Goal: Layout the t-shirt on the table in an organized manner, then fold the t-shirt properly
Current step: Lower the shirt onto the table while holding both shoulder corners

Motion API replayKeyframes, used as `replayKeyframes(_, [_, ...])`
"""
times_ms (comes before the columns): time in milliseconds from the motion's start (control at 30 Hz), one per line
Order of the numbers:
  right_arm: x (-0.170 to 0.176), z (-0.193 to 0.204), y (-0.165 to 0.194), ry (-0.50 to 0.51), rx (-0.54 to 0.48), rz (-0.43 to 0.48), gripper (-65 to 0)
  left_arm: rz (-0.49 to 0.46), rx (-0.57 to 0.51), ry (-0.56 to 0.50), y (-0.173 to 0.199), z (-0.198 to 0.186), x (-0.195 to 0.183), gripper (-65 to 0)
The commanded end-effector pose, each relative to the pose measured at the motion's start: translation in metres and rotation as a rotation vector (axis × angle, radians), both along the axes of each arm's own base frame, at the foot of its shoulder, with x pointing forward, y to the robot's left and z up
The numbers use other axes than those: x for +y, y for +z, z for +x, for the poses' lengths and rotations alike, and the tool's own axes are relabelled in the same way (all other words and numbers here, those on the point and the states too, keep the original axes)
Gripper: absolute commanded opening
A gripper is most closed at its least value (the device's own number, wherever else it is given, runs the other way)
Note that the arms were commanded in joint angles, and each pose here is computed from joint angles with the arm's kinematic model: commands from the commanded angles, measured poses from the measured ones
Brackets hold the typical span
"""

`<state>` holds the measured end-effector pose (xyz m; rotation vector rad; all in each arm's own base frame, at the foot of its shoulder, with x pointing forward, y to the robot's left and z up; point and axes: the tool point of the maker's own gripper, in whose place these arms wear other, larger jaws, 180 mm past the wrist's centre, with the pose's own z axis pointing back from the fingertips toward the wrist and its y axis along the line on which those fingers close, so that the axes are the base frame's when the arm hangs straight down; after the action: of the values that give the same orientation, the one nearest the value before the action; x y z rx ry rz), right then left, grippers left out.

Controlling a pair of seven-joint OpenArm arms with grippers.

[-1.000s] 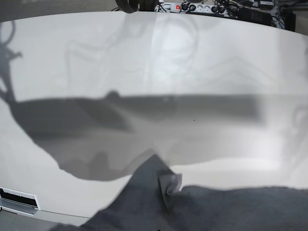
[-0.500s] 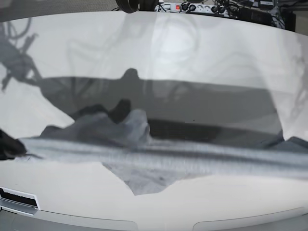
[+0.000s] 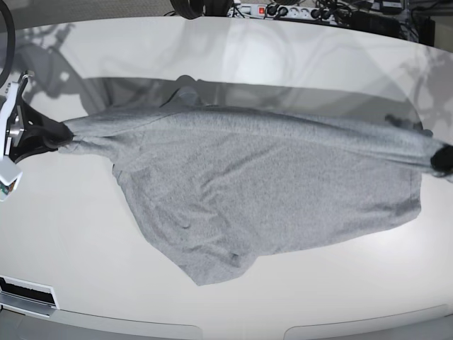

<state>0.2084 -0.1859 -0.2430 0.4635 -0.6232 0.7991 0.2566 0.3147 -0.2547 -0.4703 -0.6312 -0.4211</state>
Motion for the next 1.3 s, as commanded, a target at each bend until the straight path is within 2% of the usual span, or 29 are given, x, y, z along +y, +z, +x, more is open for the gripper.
replayKeyframes(0, [-0.001,0.001,0.006,0.009,-0.021,-0.002,-65.0,0.026,-0.015,-0.019,0.013,0.003,0.004,-65.0])
replayKeyframes(167, [0.001,-0.015,-0.008,0.007,0.046,0.008,-65.0,0.052,0.095,-0.036,-0.009,-0.021,0.007,-65.0])
replayKeyframes(333, [-0.012,-0.014,-0.017,-0.024,0.048,-0.074,-65.0,0.053,0.152,-0.038,-0.022,-0.037,0.007,-65.0])
replayKeyframes(533, [-0.012,-0.014,-0.018,-0.036,0.061,-0.067,-65.0,0.093,0.279,-0.066,-0.041,-0.066,0.011,-65.0])
replayKeyframes(700, [-0.01,-0.03,-0.028,-0.011,0.108,-0.064,-65.0,0.098,0.363,-0.075,-0.055,-0.091,0.012,-65.0])
replayKeyframes(1100, [-0.014,-0.032,-0.028,-0.021,0.128,-0.08,-65.0,0.159,0.524,-0.139,-0.065,-0.136,0.018,-65.0])
replayKeyframes(1267, [-0.009,-0.034,-0.03,-0.017,0.134,-0.06,-65.0,0.158,0.541,-0.181,-0.066,-0.146,0.009,-65.0])
